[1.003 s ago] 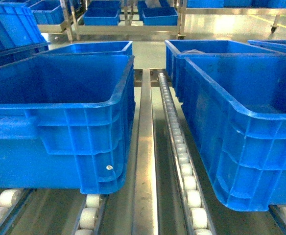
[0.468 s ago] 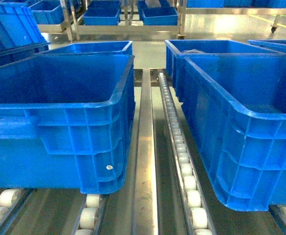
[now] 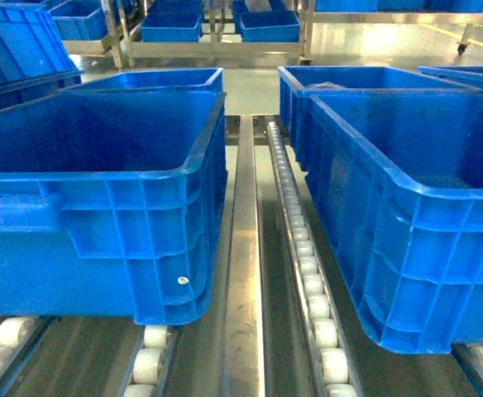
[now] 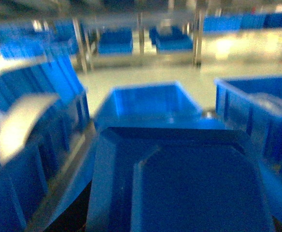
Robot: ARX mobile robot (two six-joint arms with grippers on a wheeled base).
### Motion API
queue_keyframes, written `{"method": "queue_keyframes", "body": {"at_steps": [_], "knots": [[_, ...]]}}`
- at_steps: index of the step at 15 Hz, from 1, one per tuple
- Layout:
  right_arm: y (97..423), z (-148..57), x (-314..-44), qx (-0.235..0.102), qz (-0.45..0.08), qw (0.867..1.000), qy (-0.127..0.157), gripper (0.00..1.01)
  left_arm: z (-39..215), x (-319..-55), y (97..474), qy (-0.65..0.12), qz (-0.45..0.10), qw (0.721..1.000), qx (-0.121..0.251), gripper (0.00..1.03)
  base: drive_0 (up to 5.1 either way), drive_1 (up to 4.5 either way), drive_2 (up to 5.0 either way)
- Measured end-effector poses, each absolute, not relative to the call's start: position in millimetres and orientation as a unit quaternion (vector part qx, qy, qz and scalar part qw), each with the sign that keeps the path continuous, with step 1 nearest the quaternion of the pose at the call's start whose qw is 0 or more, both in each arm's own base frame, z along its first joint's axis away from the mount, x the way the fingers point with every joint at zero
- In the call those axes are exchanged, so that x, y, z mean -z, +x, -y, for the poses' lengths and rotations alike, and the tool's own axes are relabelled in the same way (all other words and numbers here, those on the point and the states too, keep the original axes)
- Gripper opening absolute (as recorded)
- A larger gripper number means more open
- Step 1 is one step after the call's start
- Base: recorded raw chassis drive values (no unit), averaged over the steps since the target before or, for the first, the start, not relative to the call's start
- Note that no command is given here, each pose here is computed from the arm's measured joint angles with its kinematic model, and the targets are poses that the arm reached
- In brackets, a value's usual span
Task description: Sort blue parts and orange caps into right shelf containers
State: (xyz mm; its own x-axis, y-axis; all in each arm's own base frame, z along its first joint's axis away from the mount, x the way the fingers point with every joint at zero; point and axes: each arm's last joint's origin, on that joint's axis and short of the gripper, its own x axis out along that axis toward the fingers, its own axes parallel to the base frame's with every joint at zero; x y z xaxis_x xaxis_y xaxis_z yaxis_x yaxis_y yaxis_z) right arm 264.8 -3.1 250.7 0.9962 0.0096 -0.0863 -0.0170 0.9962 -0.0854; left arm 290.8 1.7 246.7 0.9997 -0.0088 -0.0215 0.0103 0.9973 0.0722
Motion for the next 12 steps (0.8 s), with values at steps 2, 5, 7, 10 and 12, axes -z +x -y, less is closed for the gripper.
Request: {"method": "queue_keyframes", "body": {"at_steps": [2,5,7,10,12], "knots": [[298.7,6.3,-225.1,0.008,-0.087,0.995,-0.052,0.49,-5.5,-213.1,321.0,0.016,-0.073,0.997,-0.014,0.61,0.0,0.00,0.0],[292.6,6.2,-236.0,0.010,-0.066,0.995,-0.070,0.90,-6.9,-239.5,303.0,0.009,-0.002,1.000,0.015,1.00,0.0,0.00,0.0],[282.8,7.4,-230.4,0.033,-0.074,0.992,-0.094,0.97,-18.4,-205.5,279.7,0.009,-0.050,0.999,-0.004,0.98,0.0,0.00,0.0],[250.2,-0.2,-213.9,-0.002,0.000,1.000,-0.025,0.63,-11.8,-206.3,252.3,0.004,0.011,1.000,0.003,0.69,0.0,0.00,0.0],[224.6,0.0,-201.1,0.000,-0.003,1.000,-0.010,0.35,-2.4,-187.7,225.2,0.002,-0.012,1.000,-0.005,0.40,0.0,0.00,0.0]]}}
